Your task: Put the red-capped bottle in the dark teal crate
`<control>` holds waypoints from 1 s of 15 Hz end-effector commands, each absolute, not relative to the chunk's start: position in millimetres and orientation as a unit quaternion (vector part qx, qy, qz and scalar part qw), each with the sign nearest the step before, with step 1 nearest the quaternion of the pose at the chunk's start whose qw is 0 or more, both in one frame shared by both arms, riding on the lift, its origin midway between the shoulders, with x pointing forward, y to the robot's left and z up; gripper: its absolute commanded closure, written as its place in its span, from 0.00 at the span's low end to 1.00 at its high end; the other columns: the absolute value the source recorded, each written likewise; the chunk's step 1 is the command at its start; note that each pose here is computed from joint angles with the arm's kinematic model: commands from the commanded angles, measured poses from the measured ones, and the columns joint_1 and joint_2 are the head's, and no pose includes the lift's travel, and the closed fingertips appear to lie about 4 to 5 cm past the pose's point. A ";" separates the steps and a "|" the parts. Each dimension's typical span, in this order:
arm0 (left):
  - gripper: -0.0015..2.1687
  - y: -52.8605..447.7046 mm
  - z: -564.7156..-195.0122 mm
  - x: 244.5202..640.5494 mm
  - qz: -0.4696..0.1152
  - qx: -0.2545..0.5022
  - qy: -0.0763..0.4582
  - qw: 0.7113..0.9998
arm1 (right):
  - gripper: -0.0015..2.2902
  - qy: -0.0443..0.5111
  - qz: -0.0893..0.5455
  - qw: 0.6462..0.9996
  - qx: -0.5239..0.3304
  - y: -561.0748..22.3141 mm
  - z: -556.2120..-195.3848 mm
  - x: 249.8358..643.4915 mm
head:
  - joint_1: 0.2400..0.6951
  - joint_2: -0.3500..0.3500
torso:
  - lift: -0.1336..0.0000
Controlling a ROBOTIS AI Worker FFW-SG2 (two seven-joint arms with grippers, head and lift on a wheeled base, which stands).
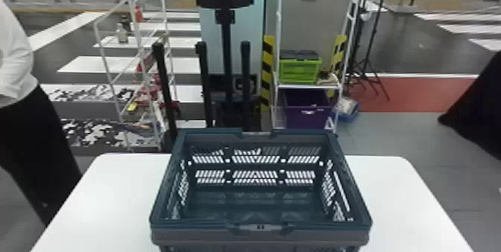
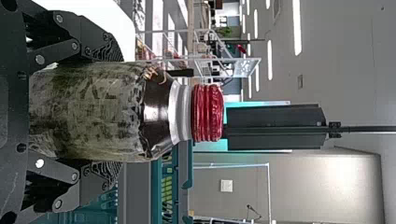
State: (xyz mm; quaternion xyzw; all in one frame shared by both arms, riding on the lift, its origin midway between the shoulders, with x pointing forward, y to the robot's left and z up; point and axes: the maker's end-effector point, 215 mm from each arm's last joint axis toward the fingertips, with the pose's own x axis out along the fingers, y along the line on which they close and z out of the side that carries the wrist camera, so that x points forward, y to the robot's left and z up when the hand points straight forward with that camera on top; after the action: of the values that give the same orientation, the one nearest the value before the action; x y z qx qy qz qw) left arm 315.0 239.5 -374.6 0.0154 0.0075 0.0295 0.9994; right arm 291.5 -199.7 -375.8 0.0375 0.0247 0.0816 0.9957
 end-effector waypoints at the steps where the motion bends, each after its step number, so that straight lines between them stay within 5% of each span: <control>1: 0.99 239.4 -374.4 315.0 0.029 0.016 0.007 0.999 | 0.07 0.025 0.082 0.996 0.037 -199.6 -376.4 291.3 | 0.57 0.50 | 1.00; 9: 0.99 238.9 -371.4 316.1 0.029 0.015 0.005 0.999 | 0.07 0.025 0.081 0.996 0.038 -199.9 -376.4 291.4 | 0.57 0.50 | 1.00; 15: 0.99 274.2 -310.0 348.6 0.040 0.051 -0.016 0.998 | 0.07 0.025 0.081 0.996 0.038 -200.0 -376.1 291.0 | 0.57 0.50 | 1.00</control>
State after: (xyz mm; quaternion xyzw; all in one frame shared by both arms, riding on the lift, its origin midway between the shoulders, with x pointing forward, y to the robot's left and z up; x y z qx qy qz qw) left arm 336.9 264.0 -328.3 0.0409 -0.0150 0.0356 0.9984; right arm 291.6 -200.0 -375.7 0.0381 0.0247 0.0810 0.9957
